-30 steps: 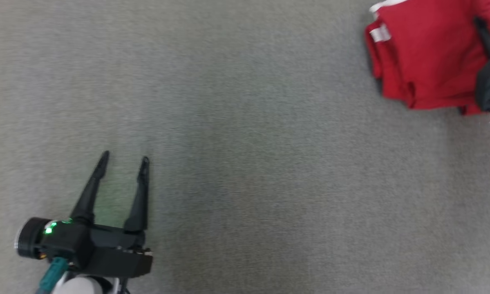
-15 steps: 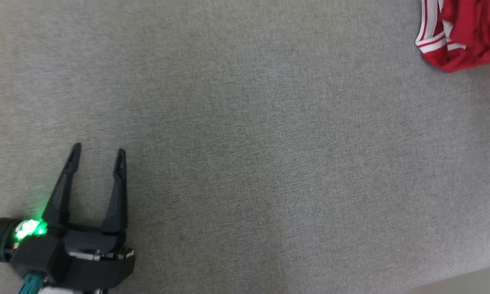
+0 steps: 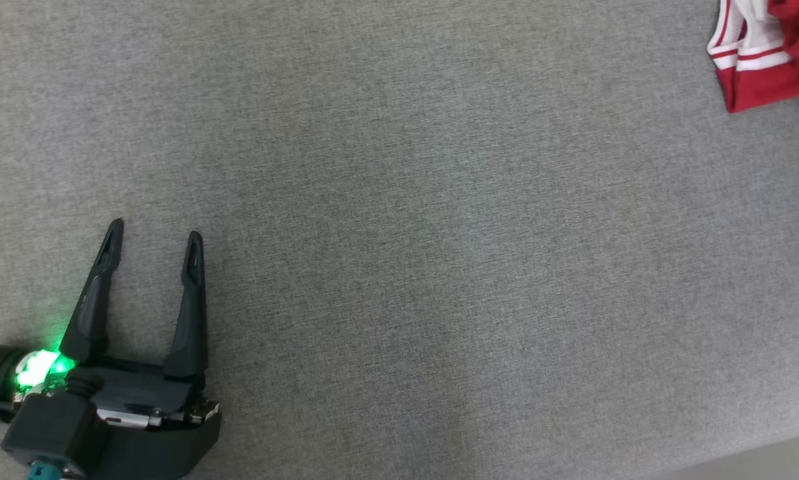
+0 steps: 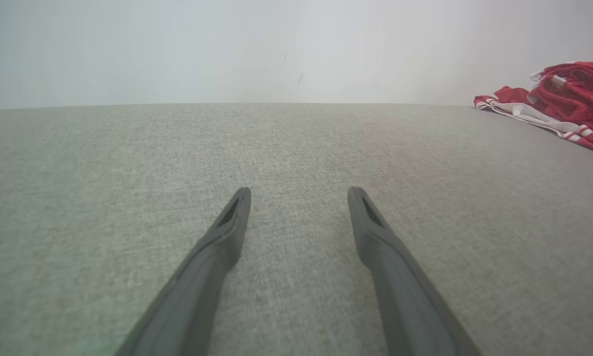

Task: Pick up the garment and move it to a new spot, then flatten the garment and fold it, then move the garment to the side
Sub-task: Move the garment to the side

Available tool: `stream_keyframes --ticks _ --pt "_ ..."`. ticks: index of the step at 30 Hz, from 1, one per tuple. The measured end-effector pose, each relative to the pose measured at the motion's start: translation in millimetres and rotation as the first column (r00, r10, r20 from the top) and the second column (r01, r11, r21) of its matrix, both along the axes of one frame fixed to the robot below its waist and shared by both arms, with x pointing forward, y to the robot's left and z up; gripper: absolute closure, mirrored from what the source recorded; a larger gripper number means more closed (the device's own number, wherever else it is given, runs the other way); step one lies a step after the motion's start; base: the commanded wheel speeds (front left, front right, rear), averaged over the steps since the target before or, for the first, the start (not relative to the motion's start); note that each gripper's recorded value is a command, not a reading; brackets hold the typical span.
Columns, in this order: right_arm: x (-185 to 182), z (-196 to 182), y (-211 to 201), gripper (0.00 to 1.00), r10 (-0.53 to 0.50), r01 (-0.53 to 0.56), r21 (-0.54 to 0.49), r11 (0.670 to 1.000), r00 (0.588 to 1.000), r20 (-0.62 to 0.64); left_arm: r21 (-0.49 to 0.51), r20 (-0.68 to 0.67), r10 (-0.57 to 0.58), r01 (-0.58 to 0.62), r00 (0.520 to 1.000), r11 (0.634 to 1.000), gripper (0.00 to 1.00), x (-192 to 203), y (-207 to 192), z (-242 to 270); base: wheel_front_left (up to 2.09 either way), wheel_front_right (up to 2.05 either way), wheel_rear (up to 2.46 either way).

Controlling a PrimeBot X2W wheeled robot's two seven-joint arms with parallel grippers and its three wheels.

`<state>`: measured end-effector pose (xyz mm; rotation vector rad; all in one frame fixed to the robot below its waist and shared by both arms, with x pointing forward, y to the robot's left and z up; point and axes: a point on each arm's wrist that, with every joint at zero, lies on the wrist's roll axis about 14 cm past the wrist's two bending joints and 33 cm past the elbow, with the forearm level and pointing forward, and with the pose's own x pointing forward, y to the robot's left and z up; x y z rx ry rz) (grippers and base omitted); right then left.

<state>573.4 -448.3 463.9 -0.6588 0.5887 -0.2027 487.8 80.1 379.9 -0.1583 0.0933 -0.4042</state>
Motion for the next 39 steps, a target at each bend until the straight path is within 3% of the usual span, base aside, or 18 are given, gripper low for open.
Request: stream_keyframes --ticks 10,18,25,34,39 --pt "20.0 43.3 25.1 0.0 0.092 -0.097 0.012 0.995 0.976 0.196 0.002 0.007 0.044 -0.044 0.999 0.999 0.0 -3.6 9.1 14.7 0.0 0.0 0.0" --pt "15.4 77.7 81.1 0.0 0.195 -0.248 0.094 0.964 0.902 0.385 0.013 0.019 0.113 -0.114 0.993 0.993 0.0 -27.1 29.4 41.8 0.0 0.0 0.0" --pt "-5.9 103.1 144.2 0.0 0.25 -0.391 0.175 0.904 0.813 0.525 0.022 0.069 0.176 -0.178 0.982 0.984 0.0 -51.5 50.0 74.7 0.0 0.0 0.0" --pt "-61.9 105.3 212.8 0.0 0.221 -0.518 0.307 0.799 0.727 0.65 0.016 0.141 0.242 -0.247 0.96 0.969 0.0 -83.7 72.1 111.7 0.0 0.0 0.0" --pt "-95.9 91.8 243.0 0.0 0.179 -0.553 0.384 0.74 0.711 0.68 0.014 0.164 0.279 -0.285 0.946 0.959 0.0 -99.7 84.5 122.7 0.0 0.0 0.0"
